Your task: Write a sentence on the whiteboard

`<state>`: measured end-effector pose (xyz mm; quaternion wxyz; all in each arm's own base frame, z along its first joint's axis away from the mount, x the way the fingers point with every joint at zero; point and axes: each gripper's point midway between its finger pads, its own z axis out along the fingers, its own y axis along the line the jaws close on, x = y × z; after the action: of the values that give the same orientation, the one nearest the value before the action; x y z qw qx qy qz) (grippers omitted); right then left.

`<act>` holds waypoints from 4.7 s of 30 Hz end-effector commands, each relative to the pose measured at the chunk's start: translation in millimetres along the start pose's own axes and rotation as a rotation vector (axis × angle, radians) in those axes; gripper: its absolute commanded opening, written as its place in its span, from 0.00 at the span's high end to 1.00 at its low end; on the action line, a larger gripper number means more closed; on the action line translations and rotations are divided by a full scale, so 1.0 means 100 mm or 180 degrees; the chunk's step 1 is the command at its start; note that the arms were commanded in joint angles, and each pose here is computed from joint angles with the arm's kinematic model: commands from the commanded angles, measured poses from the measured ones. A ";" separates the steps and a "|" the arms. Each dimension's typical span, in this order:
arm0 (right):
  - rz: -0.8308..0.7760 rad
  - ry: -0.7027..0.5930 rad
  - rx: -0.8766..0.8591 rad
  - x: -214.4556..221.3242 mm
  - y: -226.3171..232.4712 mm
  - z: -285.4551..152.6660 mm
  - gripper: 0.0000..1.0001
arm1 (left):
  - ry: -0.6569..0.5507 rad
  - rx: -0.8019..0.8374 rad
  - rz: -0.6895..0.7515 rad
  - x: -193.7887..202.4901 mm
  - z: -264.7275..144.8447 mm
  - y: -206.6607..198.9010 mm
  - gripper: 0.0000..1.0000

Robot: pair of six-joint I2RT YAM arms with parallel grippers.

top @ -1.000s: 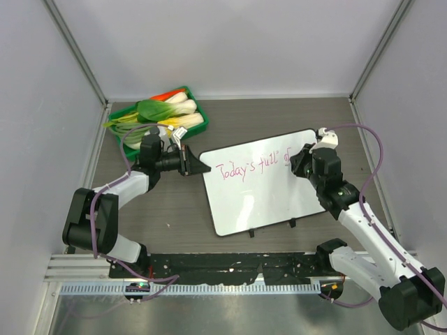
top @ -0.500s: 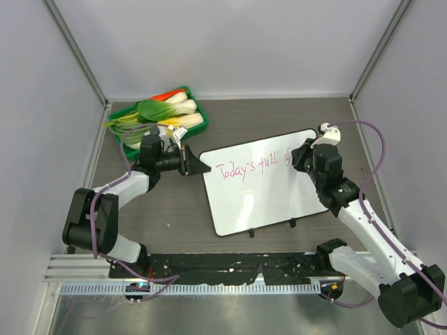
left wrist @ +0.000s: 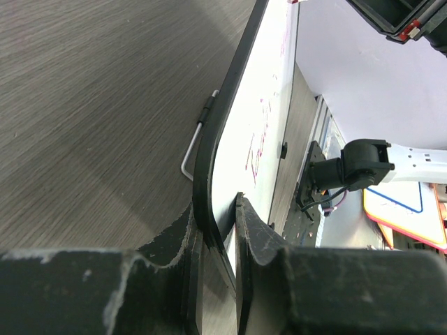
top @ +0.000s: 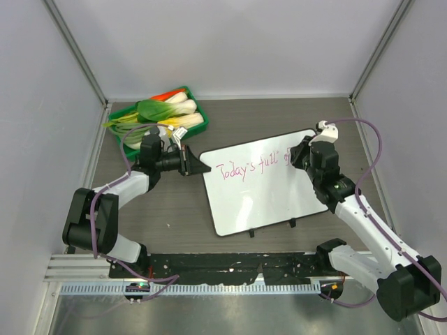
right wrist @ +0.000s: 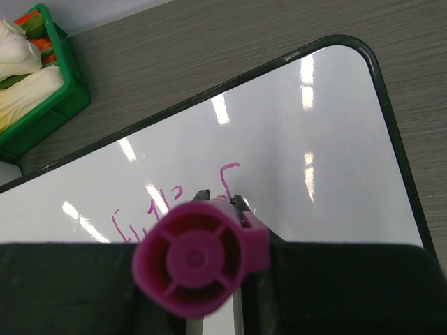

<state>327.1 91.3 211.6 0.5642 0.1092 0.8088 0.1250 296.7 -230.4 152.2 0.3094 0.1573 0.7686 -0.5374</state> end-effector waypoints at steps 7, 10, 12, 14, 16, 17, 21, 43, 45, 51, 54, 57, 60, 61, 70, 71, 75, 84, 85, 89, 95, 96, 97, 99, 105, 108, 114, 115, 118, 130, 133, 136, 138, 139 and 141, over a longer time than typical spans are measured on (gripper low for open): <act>0.0005 -0.0207 0.0191 -0.20 -0.08 0.02 0.99 | 0.0152 -0.0194 0.0301 0.20 0.08 0.17 1.00; 0.0006 -0.0239 0.0251 -0.23 -0.12 0.00 0.99 | 0.0152 -0.0198 0.0296 0.20 0.08 0.18 1.00; -0.0010 -0.0260 0.0290 -0.24 -0.15 -0.01 0.99 | 0.0152 -0.0194 0.0301 0.19 0.08 0.17 1.00; -0.0008 -0.0257 0.0318 -0.25 -0.16 0.00 0.99 | 0.0146 -0.0196 0.0304 0.19 0.08 0.17 1.00; -0.0008 -0.0260 0.0380 -0.26 -0.19 0.01 0.99 | 0.0148 -0.0192 0.0299 0.19 0.08 0.17 1.00; -0.0010 -0.0263 0.0379 -0.26 -0.19 0.01 0.99 | 0.0143 -0.0189 0.0311 0.19 0.07 0.16 1.00; 0.0074 -0.0361 0.0241 -0.36 -0.11 -0.06 0.99 | 0.0141 -0.0194 0.0306 0.19 0.07 0.16 1.00; 0.0175 -0.0646 -0.0770 -0.35 0.25 -0.56 0.99 | 0.0105 -0.0202 0.0375 0.15 0.06 0.09 1.00; 0.0169 -0.0608 -0.0806 -0.29 0.26 -0.54 0.99 | 0.0103 -0.0211 0.0385 0.14 0.05 0.09 1.00; 0.0105 -0.0682 -0.1038 -0.31 0.38 -0.56 0.99 | 0.0103 -0.0211 0.0385 0.14 0.05 0.09 1.00; 0.0069 -0.0643 -0.1170 -0.29 0.45 -0.56 0.99 | 0.0089 -0.0195 0.0413 0.13 0.04 0.06 1.00; 0.0058 -0.0617 -0.1185 -0.26 0.45 -0.55 0.99 | 0.0055 -0.0170 0.0419 0.11 0.05 0.03 0.98; 0.0079 -0.0602 -0.1199 -0.24 0.46 -0.54 0.99 | 0.0015 -0.0179 0.0442 0.08 0.04 0.01 0.86; 0.0074 -0.0608 -0.1211 -0.25 0.47 -0.55 0.99 | 0.0000 -0.0194 0.0446 0.08 0.03 0.00 0.82; 0.0132 -0.0661 -0.1218 -0.29 0.44 -0.68 0.99 | -0.0357 -0.0317 0.0556 -0.06 -0.10 -0.14 0.32; 0.0124 -0.0657 -0.1231 -0.29 0.45 -0.69 0.99 | -0.0416 -0.0318 0.0562 -0.08 -0.13 -0.17 0.29; 0.0140 -0.0691 -0.1270 -0.32 0.46 -0.76 0.99 | -0.0671 -0.0503 0.0476 -0.13 -0.26 -0.23 0.18; 0.0265 -0.0697 -0.1320 -0.31 0.47 -0.80 0.99 | -0.0938 -0.1117 -0.0056 0.06 -0.57 -0.11 0.11; 0.0277 -0.0685 -0.1328 -0.30 0.48 -0.79 0.99 | -0.0945 -0.1059 -0.0072 0.07 -0.57 -0.15 0.11; 0.0300 -0.0633 -0.1359 -0.27 0.50 -0.77 0.99 | -0.0887 -0.1009 -0.0095 0.14 -0.61 -0.25 0.09; 0.0304 -0.0515 -0.1381 -0.17 0.51 -0.72 0.99 | -0.0788 -0.0921 -0.0167 0.29 -0.62 -0.28 0.07; 0.0316 -0.0502 -0.1394 -0.15 0.52 -0.72 0.99 | -0.0778 -0.0903 -0.0195 0.30 -0.61 -0.28 0.06; 0.0322 -0.0487 -0.1410 -0.14 0.53 -0.71 0.99 | -0.0765 -0.0864 -0.0230 0.32 -0.59 -0.28 0.06; 0.0323 -0.0456 -0.1445 -0.11 0.54 -0.70 0.99 | -0.0726 -0.0807 -0.0279 0.35 -0.56 -0.27 0.07; 0.0302 -0.0416 -0.1455 -0.09 0.55 -0.68 0.99 | -0.0684 -0.0592 -0.0356 0.38 -0.45 -0.27 0.09; 0.0320 -0.0438 -0.1491 -0.10 0.57 -0.69 0.99 | -0.0737 -0.0492 -0.0412 0.35 -0.40 -0.26 0.11; 0.0330 -0.0427 -0.1477 -0.10 0.56 -0.69 0.99 | -0.0728 -0.0279 -0.0367 0.28 -0.27 -0.23 0.19; 0.0335 -0.0422 -0.1475 -0.09 0.56 -0.69 0.99 | -0.0724 -0.0244 -0.0357 0.27 -0.25 -0.23 0.21; 0.0322 -0.0431 -0.1472 -0.10 0.56 -0.69 0.99 | -0.0724 -0.0122 -0.0319 0.25 -0.18 -0.27 0.25; 0.0315 -0.0422 -0.1438 -0.08 0.54 -0.66 0.99 | -0.0649 0.0111 -0.0310 0.41 0.05 -0.27 0.42; 0.0332 -0.0400 -0.1442 -0.06 0.54 -0.66 0.99 | -0.0650 0.0176 -0.0299 0.41 0.08 -0.31 0.46; 0.0336 -0.0391 -0.1438 -0.05 0.54 -0.66 0.99 | -0.0647 0.0191 -0.0276 0.39 0.10 -0.32 0.49; 0.0319 -0.0397 -0.1421 -0.05 0.53 -0.65 0.99 | -0.0636 0.0187 -0.0286 0.39 0.12 -0.31 0.52; 0.0303 -0.0405 -0.1401 -0.06 0.52 -0.65 0.99 | -0.0625 0.0179 -0.0304 0.39 0.13 -0.29 0.53; 0.0238 -0.0402 -0.1311 -0.08 0.48 -0.62 0.99 | -0.0587 0.0174 -0.0315 0.42 0.15 -0.27 0.54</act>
<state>267.1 135.2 244.0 0.5996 0.0302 0.7343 0.3169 250.4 -252.2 130.1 0.3301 0.0533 0.7475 -0.5740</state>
